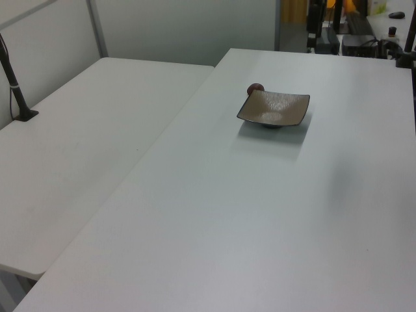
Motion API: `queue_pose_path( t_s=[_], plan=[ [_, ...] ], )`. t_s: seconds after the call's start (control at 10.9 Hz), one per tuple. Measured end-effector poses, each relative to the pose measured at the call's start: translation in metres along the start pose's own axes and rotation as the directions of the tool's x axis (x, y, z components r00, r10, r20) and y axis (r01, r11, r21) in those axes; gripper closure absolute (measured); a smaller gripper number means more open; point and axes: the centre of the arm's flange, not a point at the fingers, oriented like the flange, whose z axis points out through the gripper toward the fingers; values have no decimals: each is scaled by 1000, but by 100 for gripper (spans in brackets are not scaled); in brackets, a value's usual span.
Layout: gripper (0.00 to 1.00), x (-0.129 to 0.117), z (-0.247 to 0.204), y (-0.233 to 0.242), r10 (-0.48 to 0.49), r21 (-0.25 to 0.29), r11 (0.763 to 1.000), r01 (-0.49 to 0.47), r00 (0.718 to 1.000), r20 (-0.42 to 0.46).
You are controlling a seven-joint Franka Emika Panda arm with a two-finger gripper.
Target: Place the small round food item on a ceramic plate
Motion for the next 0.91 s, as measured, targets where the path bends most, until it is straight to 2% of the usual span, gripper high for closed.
queue_pose_path(
  t_s=[0.91],
  plan=[
    [0,6,6,0,0,1,1000,0,1000,-23]
  ],
)
